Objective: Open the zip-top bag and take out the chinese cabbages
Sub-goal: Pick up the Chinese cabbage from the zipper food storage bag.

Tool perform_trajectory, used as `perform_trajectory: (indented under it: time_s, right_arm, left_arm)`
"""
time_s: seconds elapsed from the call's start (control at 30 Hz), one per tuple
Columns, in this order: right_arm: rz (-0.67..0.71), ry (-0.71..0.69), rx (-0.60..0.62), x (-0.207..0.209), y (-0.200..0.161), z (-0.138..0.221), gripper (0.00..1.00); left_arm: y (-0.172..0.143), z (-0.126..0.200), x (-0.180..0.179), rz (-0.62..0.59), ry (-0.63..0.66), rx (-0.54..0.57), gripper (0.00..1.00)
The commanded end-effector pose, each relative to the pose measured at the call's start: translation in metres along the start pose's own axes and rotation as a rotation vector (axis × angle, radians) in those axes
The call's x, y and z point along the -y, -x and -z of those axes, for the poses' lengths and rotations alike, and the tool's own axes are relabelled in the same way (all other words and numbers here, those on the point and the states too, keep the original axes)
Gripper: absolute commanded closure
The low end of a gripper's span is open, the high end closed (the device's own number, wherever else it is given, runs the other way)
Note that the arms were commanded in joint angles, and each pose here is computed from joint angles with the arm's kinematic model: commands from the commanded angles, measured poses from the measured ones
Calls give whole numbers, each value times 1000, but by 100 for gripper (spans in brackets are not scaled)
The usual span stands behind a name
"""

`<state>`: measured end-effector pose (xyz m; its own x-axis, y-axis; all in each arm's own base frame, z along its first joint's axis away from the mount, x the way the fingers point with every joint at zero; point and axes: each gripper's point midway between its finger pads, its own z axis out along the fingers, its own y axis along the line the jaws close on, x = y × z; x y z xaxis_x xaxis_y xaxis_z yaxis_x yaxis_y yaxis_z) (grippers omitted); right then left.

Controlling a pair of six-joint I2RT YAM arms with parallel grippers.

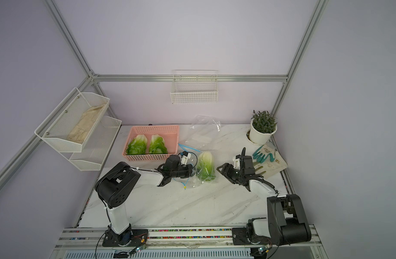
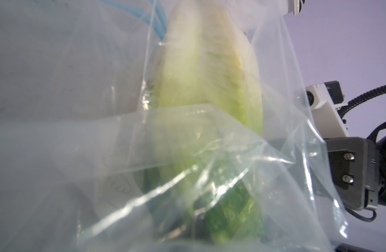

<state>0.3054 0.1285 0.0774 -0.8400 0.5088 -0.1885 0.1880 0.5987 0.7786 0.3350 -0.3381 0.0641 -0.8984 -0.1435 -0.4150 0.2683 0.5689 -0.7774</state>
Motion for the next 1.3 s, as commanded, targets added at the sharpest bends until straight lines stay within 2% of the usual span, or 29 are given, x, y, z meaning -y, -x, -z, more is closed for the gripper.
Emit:
perform_trajectory:
  time_s: [0.0,0.13,0.2,0.23,0.3,0.4,0.43,0.67,1.03,1.27]
  right_arm:
    - [-73,89,-52,-15,-15,-3,27]
    - [-90,125,-98,-25,-28,-16,27]
    - [-107,128,-106,-26,-31,-24,30]
    - [-115,122,-102,-24,-31,-27,37]
    - [-130,91,-72,-17,-27,-28,63]
    - [-119,25,-7,-7,-17,-25,97]
    - [-113,9,8,-6,-14,-24,100]
    - [-114,-86,93,16,6,-16,100]
    - [-114,-190,210,48,43,0,100]
    - [-101,-255,294,63,69,11,100]
  left_arm:
    - [-2,3,-1,5,-1,1,100]
    - [-3,2,-1,12,-2,-3,100]
    - [-3,2,-2,13,-2,-3,100]
    - [-2,3,-1,12,-4,-3,100]
    - [-2,4,1,11,-10,0,100]
    - [-2,7,4,7,-17,4,100]
    - [-1,9,5,6,-20,8,100]
    - [7,25,20,-8,-48,42,100]
    - [6,57,11,17,-18,77,99]
    - [5,76,20,21,-28,76,99]
